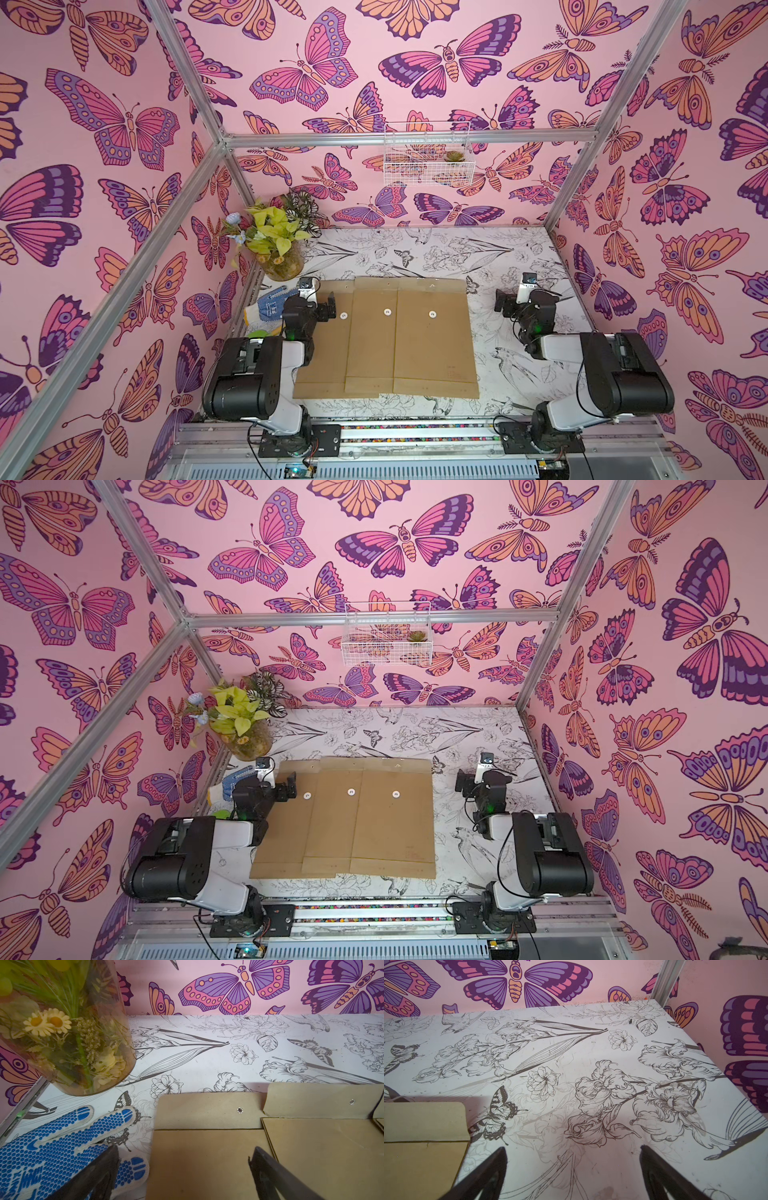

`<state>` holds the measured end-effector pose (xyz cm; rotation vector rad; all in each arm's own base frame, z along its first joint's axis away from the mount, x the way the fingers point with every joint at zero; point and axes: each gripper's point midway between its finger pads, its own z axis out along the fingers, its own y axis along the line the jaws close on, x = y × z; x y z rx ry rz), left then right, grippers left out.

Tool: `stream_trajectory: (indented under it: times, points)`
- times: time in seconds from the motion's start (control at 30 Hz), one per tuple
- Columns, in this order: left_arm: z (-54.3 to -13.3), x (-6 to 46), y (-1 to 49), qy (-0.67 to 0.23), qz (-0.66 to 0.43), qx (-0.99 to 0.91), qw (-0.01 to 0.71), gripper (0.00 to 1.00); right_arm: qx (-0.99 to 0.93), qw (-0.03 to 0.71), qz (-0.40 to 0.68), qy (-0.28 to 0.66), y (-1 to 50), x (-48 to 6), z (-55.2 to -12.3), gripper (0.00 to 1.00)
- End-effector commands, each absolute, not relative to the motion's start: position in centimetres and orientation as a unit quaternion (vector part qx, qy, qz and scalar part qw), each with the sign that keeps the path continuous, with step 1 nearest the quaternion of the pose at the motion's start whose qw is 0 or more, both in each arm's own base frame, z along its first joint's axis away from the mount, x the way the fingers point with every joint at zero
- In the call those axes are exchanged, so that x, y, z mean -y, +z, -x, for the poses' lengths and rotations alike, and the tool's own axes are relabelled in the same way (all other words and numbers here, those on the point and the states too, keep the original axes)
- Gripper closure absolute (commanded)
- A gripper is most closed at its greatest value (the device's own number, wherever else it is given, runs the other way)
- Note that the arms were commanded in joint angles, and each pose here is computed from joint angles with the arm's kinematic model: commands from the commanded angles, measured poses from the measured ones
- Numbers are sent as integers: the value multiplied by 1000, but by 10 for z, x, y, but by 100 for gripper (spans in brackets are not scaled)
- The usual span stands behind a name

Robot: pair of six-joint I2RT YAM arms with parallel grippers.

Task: Open the file bag
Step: Reset both arms

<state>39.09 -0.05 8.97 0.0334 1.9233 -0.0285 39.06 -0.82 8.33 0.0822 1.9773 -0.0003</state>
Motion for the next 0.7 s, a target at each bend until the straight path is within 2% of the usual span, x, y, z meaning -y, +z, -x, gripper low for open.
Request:
stream_trajectory:
  times: [0.0, 0.13, 0.2, 0.33, 0.67]
  points:
    - [-391, 1, 90, -11, -18, -819, 573, 0, -828, 560, -35, 2, 93, 9, -395, 0]
    - [-365, 24, 92, -45, -77, -789, 607, 0, -828, 559, -34, 2, 93, 9, -395, 0]
    - [-368, 22, 92, -42, -74, -787, 611, 0, -828, 559, -34, 2, 93, 9, -395, 0]
    - [-389, 12, 90, -31, -45, -820, 569, 0, -828, 559, -34, 2, 93, 9, -395, 0]
    - [-391, 3, 88, -25, -24, -823, 567, 0, -828, 559, -34, 2, 93, 9, -395, 0]
